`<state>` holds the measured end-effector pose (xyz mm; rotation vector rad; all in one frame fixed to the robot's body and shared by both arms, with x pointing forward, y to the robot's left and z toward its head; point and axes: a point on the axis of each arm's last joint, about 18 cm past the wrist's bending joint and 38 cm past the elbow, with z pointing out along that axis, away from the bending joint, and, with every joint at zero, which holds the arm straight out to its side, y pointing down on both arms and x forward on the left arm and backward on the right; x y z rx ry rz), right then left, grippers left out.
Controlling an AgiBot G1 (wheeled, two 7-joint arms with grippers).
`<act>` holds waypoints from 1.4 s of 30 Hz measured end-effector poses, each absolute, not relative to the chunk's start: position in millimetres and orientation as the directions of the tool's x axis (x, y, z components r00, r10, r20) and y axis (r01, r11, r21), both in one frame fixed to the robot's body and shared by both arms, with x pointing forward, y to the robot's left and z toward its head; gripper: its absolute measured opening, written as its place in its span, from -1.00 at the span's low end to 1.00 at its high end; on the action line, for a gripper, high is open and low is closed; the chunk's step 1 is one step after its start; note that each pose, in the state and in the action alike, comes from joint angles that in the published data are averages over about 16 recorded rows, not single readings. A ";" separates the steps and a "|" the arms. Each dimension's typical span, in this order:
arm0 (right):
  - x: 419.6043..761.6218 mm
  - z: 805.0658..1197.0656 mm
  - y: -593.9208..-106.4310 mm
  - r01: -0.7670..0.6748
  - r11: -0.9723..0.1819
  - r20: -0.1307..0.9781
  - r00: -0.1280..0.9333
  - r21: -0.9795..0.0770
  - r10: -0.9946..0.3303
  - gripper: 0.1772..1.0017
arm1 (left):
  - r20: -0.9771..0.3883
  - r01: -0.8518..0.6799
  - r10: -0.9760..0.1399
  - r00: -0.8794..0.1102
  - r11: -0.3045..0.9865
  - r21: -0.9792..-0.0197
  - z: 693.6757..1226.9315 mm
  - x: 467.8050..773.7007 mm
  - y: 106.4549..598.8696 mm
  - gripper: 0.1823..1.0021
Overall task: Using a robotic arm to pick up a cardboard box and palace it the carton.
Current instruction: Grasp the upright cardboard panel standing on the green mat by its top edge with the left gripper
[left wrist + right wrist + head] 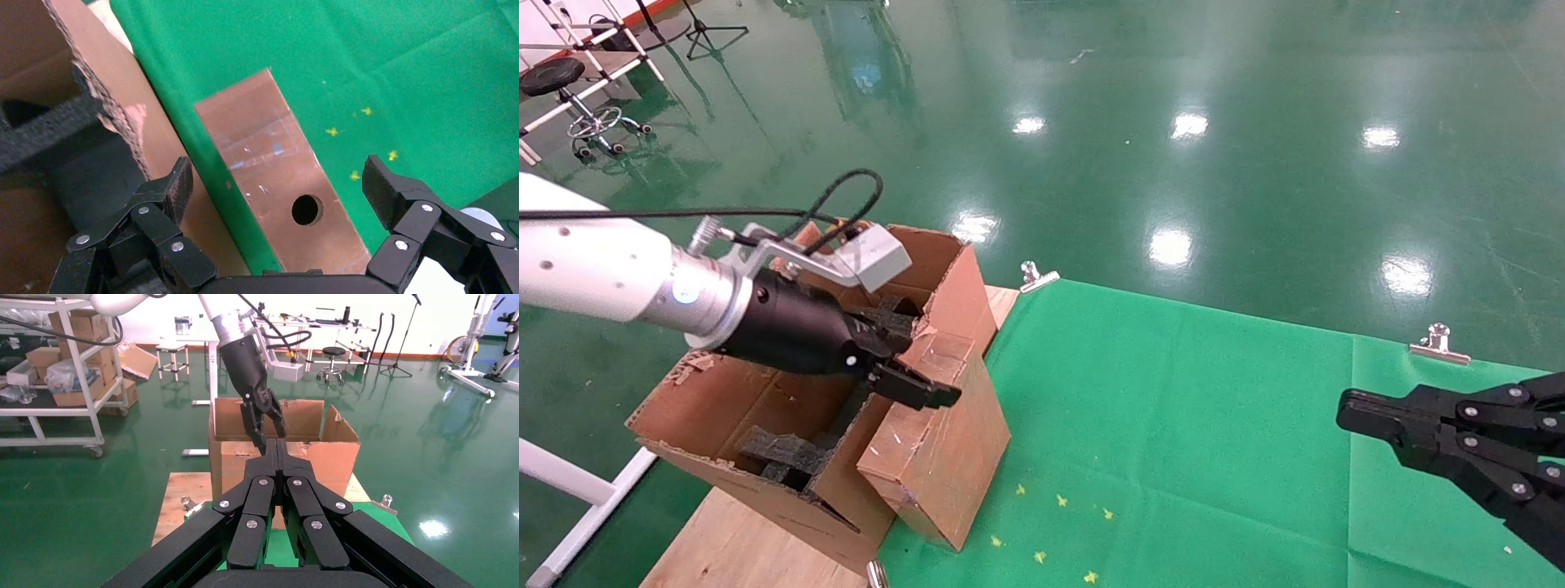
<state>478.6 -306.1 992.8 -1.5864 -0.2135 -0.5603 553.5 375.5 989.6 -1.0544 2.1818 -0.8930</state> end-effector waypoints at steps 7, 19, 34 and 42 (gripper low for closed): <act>478.6 992.8 -306.1 0.460 -0.107 0.472 0.859 -0.881 -0.195 -0.96 | -0.193 -0.475 -0.819 -0.540 0.486 -0.734 975.9 559.3 372.5 1.00; 478.6 992.8 -306.2 0.460 -0.107 0.472 0.859 -0.881 -0.196 -0.97 | -0.230 -0.467 -0.803 -0.550 0.524 -0.712 966.5 567.1 368.0 1.00; 478.6 992.9 -306.2 0.460 -0.107 0.472 0.859 -0.881 -0.196 -0.84 | -0.230 -0.466 -0.801 -0.553 0.526 -0.712 965.5 567.5 367.5 0.93; 478.6 992.9 -306.2 0.460 -0.107 0.472 0.859 -0.881 -0.196 -0.59 | -0.229 -0.466 -0.801 -0.553 0.525 -0.712 965.8 567.2 367.7 0.77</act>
